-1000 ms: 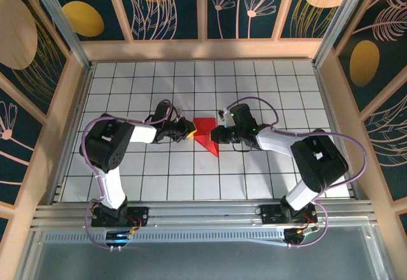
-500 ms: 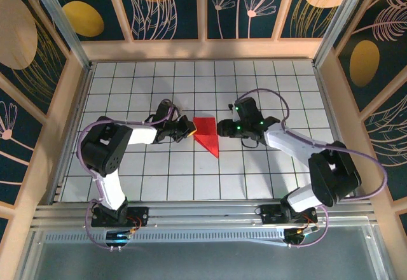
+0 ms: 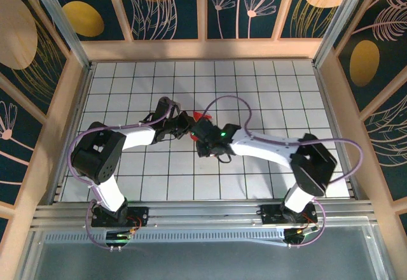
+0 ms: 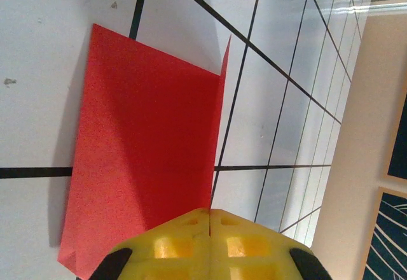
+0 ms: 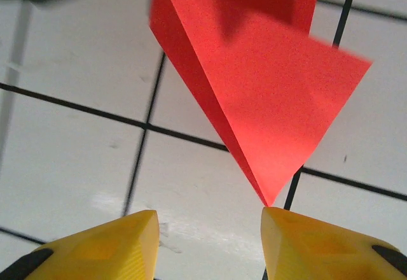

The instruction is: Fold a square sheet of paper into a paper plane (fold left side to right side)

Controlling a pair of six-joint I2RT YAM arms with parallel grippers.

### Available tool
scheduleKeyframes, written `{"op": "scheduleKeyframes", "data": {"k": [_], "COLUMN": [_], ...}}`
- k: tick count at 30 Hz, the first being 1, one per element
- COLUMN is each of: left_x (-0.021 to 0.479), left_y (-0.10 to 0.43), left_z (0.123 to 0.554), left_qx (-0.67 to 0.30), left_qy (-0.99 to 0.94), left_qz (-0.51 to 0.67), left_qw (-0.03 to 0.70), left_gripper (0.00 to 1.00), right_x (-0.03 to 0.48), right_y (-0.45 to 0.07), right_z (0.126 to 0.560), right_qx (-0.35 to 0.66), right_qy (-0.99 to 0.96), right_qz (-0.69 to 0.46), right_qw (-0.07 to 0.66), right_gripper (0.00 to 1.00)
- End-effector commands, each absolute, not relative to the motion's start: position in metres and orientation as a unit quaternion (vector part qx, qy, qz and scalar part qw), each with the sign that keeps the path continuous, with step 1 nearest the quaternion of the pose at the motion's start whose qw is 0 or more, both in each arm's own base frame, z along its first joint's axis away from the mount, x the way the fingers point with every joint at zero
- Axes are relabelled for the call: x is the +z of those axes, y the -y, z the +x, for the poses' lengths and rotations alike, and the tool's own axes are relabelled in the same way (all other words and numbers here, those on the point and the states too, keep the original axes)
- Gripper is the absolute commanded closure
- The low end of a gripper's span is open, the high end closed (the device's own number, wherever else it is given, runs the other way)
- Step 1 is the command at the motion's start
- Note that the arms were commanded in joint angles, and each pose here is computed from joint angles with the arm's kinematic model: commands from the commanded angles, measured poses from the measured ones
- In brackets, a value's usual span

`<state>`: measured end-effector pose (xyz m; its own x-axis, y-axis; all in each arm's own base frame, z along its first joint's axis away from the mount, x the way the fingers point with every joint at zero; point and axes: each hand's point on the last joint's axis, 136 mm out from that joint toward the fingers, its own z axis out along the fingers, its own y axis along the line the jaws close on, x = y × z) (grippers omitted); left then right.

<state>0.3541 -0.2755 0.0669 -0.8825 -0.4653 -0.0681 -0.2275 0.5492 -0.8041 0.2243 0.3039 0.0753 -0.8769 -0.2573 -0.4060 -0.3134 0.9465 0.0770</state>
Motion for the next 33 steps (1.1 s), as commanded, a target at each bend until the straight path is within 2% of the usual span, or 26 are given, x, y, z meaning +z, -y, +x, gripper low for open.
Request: {"op": "scheduleKeyframes", "data": {"k": [1, 14, 33], "left_x": [0.067, 0.069, 0.066], "left_y": [0.278, 0.28, 0.278], "left_z": [0.349, 0.351, 0.348], "left_qx": [-0.433, -0.433, -0.426], "left_qy": [-0.866, -0.866, -0.87], "left_qz": [-0.218, -0.218, -0.216], "left_qw": [0.122, 0.121, 0.12], "left_gripper": [1.0, 1.0, 1.0], "right_x": [0.071, 0.045, 0.027], "right_y": [-0.295, -0.294, -0.287], "right_z": [0.234, 0.249, 0.261], "right_qx": [0.004, -0.045, -0.078], "right_qy": [-0.965, -0.953, -0.944], "right_qz": [-0.119, -0.14, -0.154], "right_qw": [0.233, 0.264, 0.281], "right_gripper": [0.53, 0.62, 0.67]}}
